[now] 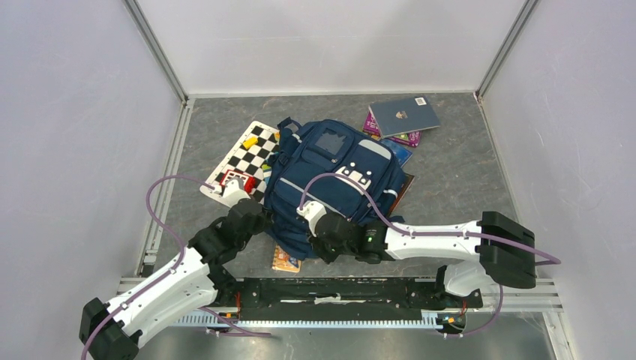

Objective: Pack the student bag
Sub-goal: Unzip the student bag at the center of the board.

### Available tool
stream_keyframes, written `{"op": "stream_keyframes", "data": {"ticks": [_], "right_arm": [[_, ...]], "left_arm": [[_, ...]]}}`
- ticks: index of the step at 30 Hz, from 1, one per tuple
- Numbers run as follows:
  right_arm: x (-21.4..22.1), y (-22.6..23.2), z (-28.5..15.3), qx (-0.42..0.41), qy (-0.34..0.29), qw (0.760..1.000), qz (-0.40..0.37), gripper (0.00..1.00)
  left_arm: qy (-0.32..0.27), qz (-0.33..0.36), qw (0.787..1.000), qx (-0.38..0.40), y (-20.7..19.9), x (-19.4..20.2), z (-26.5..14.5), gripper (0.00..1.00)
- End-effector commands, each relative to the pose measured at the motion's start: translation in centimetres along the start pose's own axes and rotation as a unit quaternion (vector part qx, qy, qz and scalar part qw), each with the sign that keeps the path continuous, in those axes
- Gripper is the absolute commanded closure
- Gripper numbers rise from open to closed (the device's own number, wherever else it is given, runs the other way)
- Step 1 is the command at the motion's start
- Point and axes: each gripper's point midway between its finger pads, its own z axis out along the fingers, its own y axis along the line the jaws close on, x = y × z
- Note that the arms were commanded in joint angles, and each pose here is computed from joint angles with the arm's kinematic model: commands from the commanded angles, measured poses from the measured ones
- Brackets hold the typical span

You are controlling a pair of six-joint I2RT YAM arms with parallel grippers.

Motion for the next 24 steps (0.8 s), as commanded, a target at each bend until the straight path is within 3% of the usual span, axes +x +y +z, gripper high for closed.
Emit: {"op": "stream_keyframes", "data": {"ticks": [1, 15, 19, 20, 24], "right_arm": [[-7.2, 3.8, -0.8, -0.051, -0.105, 0.993, 0.023, 0.98], [-10.1, 7.2, 1.0, -0.079, -0.113, 0.99, 0.006, 0.97], [-10.2, 7.0, 0.2, -0.076, -0.123, 0.99, 0.006, 0.89], [-10.1, 6.7, -0.1, -0.073, -0.125, 0.989, 0.006, 0.87], [-9.3, 5.6, -1.1, -0.056, -0.122, 0.991, 0.003, 0.72]], "left_arm": [[-0.017, -0.053, 0.998, 0.044, -2.7, -1.1, -0.1, 0.98], [-0.016, -0.051, 0.998, 0.046, -3.2, -1.2, 0.2, 0.98], [-0.028, -0.019, 0.999, 0.03, -2.3, -1.9, -0.3, 0.98], [-0.031, -0.008, 0.999, 0.024, -2.0, -2.0, -0.5, 0.95], [-0.04, 0.037, 0.998, 0.019, -1.5, -2.8, -1.3, 0.59]]}}
